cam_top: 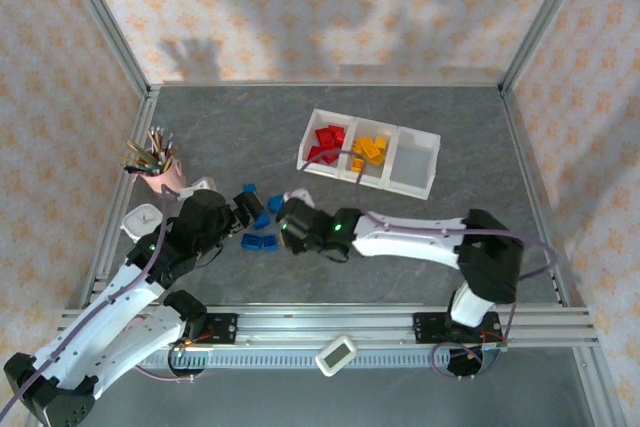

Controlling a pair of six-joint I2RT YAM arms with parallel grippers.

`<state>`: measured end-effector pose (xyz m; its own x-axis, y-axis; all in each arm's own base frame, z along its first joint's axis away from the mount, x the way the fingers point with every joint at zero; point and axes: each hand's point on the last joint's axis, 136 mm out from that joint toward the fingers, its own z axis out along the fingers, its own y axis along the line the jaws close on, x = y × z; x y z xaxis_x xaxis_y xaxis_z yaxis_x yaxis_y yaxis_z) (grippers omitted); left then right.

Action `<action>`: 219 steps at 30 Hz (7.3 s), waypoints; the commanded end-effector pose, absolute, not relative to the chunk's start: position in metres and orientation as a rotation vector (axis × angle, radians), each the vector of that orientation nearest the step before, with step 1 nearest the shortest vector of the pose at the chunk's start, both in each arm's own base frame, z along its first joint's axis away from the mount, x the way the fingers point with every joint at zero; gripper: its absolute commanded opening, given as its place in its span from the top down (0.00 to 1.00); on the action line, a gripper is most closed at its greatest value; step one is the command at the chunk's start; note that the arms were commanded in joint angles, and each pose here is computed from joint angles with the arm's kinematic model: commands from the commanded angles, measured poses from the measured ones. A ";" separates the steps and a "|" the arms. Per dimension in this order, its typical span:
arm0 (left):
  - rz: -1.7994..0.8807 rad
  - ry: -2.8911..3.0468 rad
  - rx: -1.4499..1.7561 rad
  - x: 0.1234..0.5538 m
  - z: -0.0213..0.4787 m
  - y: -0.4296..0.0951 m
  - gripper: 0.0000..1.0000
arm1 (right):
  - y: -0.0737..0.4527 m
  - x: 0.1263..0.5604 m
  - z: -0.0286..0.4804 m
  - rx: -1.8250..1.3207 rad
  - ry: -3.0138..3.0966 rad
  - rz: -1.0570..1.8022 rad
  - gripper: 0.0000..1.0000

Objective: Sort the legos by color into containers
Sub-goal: Pick up the lego from the bottom-center of the table, then place the lego in the container, then pick up the lego from the center of the table, then place the lego in the container, then pick up the lego from the middle-left of the table.

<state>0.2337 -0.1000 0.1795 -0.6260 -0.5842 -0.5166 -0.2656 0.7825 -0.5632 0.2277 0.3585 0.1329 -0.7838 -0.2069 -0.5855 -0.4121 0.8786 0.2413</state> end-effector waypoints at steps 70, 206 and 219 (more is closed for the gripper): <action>-0.560 2.140 -0.692 0.234 0.191 -0.085 0.01 | 0.402 0.307 0.097 -0.423 2.535 0.441 0.28; -0.402 2.140 -0.751 0.222 0.199 -0.058 0.01 | 0.445 0.278 0.104 -0.637 2.437 0.603 0.21; -0.378 2.082 -0.825 0.214 0.202 -0.042 0.01 | 0.477 0.280 0.056 -0.682 2.482 0.532 0.19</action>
<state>0.2182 -0.0553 0.2098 -0.4519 -0.6683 -0.5909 -0.3685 0.7431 -0.5586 0.2711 0.4731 0.0546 -0.7568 -0.3602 -0.5454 -0.5592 0.7888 0.2551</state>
